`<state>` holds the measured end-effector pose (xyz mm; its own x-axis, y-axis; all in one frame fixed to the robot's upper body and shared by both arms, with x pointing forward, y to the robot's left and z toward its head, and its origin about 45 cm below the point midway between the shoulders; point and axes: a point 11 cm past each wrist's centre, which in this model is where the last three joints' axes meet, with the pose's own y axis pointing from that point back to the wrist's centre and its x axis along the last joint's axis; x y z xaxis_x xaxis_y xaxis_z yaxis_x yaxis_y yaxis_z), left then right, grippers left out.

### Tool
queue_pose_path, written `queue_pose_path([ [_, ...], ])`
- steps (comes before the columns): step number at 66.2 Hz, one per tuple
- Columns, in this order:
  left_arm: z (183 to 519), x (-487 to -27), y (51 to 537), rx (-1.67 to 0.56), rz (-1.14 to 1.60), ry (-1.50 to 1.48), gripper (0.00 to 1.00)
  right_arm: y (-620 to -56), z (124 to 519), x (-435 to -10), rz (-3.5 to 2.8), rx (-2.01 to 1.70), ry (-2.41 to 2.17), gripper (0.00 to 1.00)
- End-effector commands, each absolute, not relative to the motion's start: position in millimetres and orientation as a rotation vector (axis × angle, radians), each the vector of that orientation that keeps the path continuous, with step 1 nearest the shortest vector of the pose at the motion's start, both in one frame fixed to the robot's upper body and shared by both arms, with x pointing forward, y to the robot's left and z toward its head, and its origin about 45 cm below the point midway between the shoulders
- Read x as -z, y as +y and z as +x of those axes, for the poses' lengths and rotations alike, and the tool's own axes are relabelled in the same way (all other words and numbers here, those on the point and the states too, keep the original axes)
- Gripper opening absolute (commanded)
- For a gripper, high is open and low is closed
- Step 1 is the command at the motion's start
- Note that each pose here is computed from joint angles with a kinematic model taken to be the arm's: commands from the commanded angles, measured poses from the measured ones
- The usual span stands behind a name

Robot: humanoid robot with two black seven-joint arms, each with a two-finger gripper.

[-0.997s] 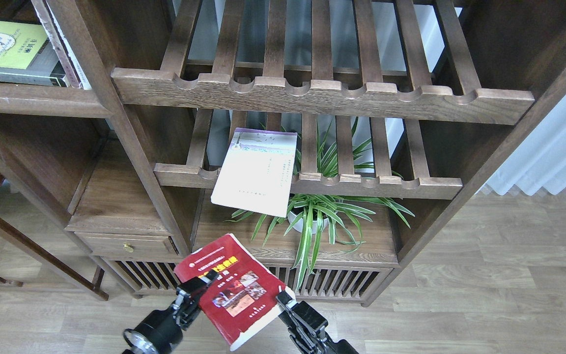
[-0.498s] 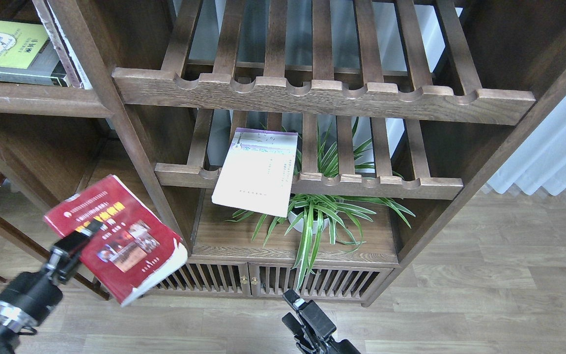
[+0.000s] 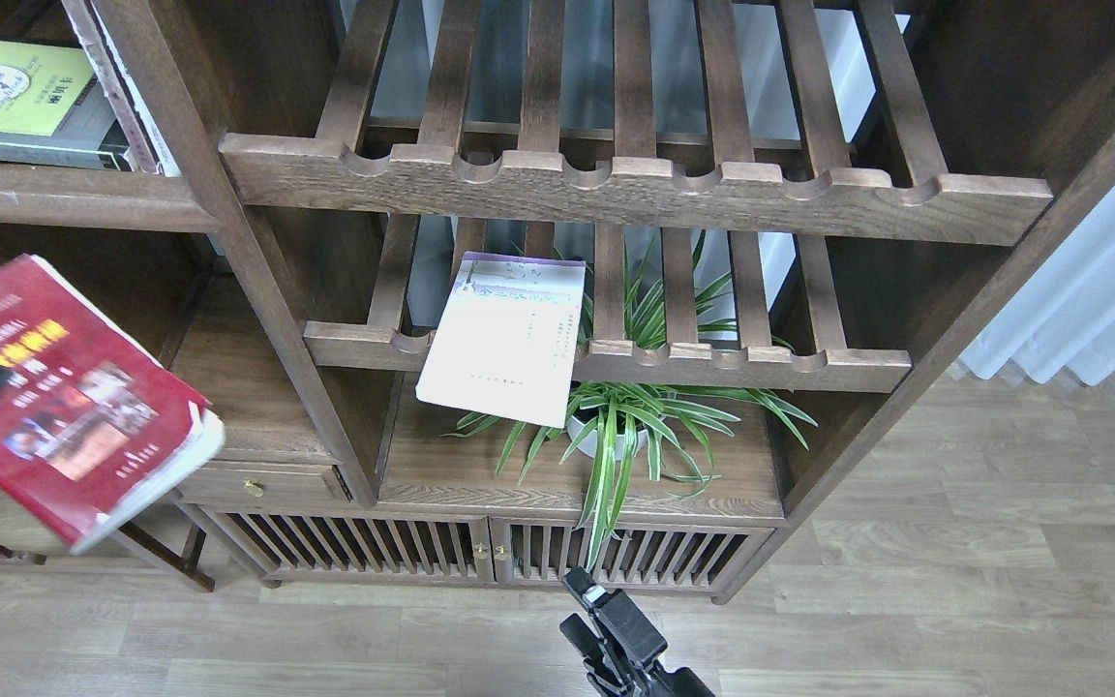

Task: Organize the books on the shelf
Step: 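Carry the red book with the left gripper toward the side shelf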

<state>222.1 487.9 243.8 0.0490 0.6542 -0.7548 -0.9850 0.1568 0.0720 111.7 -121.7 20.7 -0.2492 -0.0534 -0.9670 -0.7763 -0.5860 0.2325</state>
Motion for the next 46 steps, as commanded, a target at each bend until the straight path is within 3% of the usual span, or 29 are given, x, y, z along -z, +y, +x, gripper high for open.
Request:
queue_pose_path([
  [1, 225, -270, 500, -1.358, -0.563, 0.678, 0.05, -124, 112, -20, -1.496, -1.883, 1.021, 0.99],
  [31, 246, -356, 523, -1.331, -0.529, 0.418, 0.05, -123, 112, -22, -1.483, -1.878, 1.017, 0.99],
  [46, 285, -420, 508, -1.301, -0.402, 0.091, 0.05, -123, 111, -22, -1.483, -1.880, 1.016, 0.99],
])
